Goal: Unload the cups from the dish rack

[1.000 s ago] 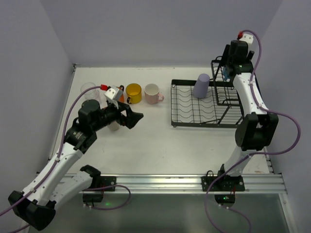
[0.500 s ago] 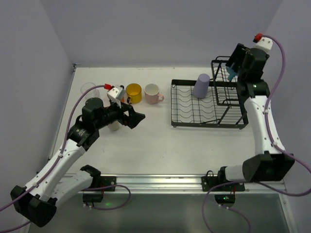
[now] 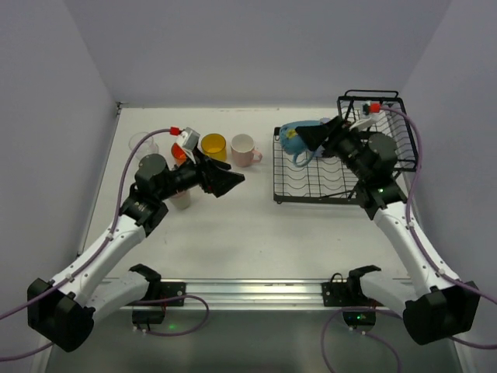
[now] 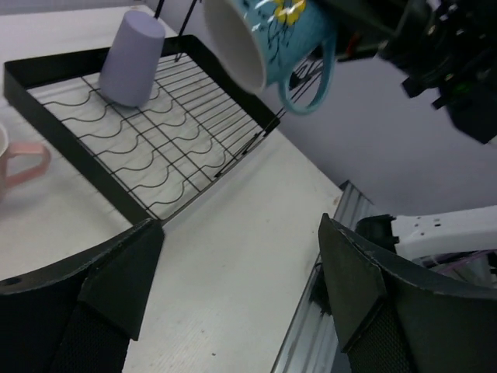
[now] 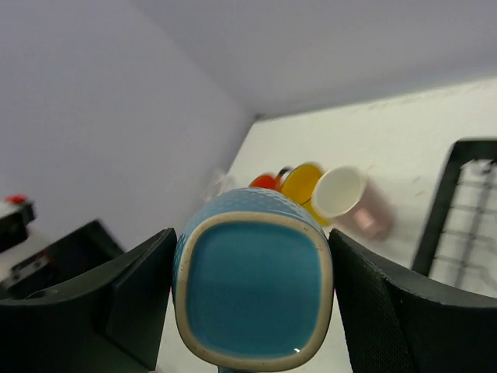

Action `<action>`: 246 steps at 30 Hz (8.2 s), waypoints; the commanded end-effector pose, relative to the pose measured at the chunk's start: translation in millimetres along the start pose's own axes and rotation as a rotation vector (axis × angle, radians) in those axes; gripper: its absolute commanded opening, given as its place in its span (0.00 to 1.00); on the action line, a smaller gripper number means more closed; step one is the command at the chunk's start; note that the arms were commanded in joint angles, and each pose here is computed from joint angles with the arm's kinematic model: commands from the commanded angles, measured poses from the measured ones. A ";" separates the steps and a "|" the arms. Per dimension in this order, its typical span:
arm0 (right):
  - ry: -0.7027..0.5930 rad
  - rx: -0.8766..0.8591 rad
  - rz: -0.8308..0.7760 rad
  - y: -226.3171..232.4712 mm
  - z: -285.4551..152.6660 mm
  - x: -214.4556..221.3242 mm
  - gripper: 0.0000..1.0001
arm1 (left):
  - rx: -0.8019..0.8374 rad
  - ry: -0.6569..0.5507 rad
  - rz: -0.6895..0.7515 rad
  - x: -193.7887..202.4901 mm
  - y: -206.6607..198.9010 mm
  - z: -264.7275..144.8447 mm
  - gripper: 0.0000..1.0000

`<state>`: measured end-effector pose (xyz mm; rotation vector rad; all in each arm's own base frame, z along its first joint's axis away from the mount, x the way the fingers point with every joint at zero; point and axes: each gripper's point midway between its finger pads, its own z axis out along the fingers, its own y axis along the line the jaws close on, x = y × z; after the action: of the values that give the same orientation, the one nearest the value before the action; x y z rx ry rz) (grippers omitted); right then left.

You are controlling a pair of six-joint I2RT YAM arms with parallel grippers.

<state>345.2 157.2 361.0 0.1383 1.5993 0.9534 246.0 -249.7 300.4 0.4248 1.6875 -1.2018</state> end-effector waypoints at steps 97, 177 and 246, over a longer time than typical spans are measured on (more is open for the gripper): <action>0.115 0.632 -0.466 -87.1 55.7 64.0 0.99 | -0.522 0.151 0.251 -29.2 51.6 -6.0 1.00; -0.161 -0.041 -0.340 94.7 -73.0 -47.8 0.91 | -0.080 -0.268 0.495 20.5 132.2 410.3 1.00; 0.020 -0.690 0.177 175.4 -71.5 21.9 0.18 | 0.342 -0.639 -0.104 -117.8 -99.5 17.0 0.70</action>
<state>209.8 253.6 421.2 -0.1864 1.3023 1.5948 248.4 -293.0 447.2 0.1415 1.0160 -1.5039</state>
